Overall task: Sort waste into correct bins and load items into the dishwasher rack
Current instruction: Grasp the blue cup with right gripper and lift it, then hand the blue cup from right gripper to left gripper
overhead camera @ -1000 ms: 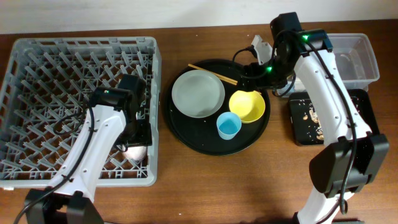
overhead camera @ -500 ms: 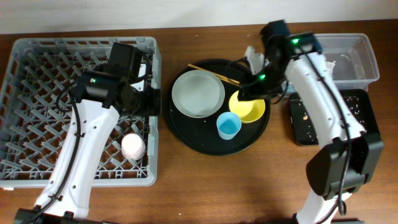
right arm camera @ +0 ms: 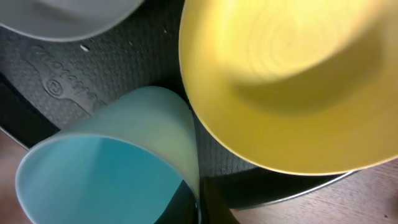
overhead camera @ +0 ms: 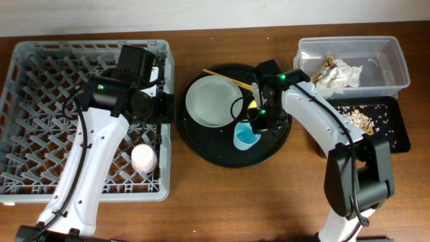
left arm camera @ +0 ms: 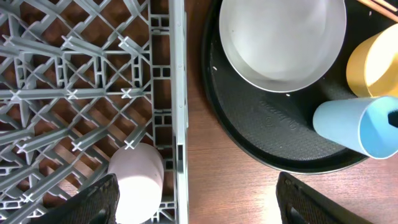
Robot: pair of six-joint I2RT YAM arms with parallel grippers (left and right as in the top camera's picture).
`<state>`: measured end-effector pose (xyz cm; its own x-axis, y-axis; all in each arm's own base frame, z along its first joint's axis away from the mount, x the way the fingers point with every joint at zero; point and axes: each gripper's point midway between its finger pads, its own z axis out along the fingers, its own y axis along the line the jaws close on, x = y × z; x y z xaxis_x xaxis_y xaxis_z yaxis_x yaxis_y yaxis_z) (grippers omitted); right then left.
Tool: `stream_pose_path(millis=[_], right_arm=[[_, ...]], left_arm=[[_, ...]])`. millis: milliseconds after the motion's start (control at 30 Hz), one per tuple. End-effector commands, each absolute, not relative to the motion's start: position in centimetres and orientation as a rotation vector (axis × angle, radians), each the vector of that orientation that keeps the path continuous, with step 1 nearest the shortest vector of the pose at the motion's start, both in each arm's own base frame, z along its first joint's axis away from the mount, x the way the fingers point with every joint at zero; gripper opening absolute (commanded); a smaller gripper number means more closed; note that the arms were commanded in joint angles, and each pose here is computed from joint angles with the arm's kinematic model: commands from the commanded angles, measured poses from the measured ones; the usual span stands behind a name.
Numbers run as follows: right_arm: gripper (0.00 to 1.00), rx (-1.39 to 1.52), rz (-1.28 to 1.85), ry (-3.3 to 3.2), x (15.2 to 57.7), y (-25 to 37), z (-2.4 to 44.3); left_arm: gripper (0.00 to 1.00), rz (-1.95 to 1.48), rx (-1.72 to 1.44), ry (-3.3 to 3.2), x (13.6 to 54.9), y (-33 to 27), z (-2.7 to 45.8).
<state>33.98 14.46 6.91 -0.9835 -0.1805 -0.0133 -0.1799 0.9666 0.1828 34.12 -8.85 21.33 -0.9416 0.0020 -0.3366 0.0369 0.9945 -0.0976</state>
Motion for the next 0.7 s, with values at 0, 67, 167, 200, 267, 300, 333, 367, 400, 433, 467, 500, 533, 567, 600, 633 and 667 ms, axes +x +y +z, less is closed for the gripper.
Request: stream_pose_path(millis=[0,67,167,200,267,300,333,367,400,433,467,500,533,567,600,633,667], right_arm=[[0.04,0.323,-0.526,-3.116,34.1,16.8,9.3],[0.04,0.431,-0.934,-3.109,34.8,18.8,14.8],[0.04,0.470,-1.497,-3.056,35.4,17.0,22.6],[0.04,0.526,-1.727,-2.970,35.3,16.8,24.9],[0.04,0.600,-1.987,-2.841,35.2,16.5,27.2],[0.04,0.647,-2.098,-2.772,35.1,16.8,28.2],[0.04,0.698,-2.181,-2.712,35.1,17.3,29.0],[0.04,0.767,-2.237,-2.666,35.1,17.9,29.6],[0.04,0.826,-2.275,-2.631,35.0,18.4,30.1],[0.04,0.895,-2.312,-2.591,34.8,19.1,30.5],[0.04,0.927,-2.326,-2.577,34.8,19.4,30.7],[0.04,0.952,-2.332,-2.571,34.9,19.7,30.9],[0.05,0.976,-2.339,-2.568,35.0,19.9,31.1],[0.04,1.017,-2.358,-2.549,35.0,20.1,31.4],[0.04,1.040,-2.373,-2.528,34.9,20.4,31.7],[0.04,1.057,-2.375,-2.523,34.9,20.7,31.8],[0.04,1.089,-2.380,-2.510,35.0,21.2,32.1]], left_arm=[[0.80,-0.164,0.043,2.792,34.4,-9.2,21.2],[0.80,-0.267,0.057,2.782,34.5,-10.3,21.4],[0.82,-0.658,0.081,2.711,35.1,-13.2,23.2],[0.84,-0.801,0.101,2.664,35.3,-14.2,24.3],[0.85,-1.073,0.151,2.538,35.7,-15.8,26.9],[0.87,-1.230,0.199,2.452,35.6,-16.7,28.7],[0.87,-1.365,0.254,2.370,35.2,-17.4,30.4],[0.87,-1.476,0.313,2.296,34.7,-18.2,31.9],[0.87,-1.565,0.370,2.229,34.2,-18.7,33.2],[0.87,-1.648,0.424,2.167,33.6,-19.2,34.4],[0.87,-1.711,0.457,2.127,33.0,-19.4,35.2],[0.87,-1.772,0.488,2.090,32.4,-19.6,35.9],[0.94,-1.833,0.521,2.048,31.7,-19.7,36.7],[0.94,-1.888,0.563,1.998,31.1,-19.8,37.4],[0.94,-1.909,0.580,1.985,30.7,-20.0,37.7],[0.94,-1.910,0.593,1.982,30.6,-20.2,37.7],[0.94,-1.910,0.626,1.979,30.2,-20.9,37.6]])
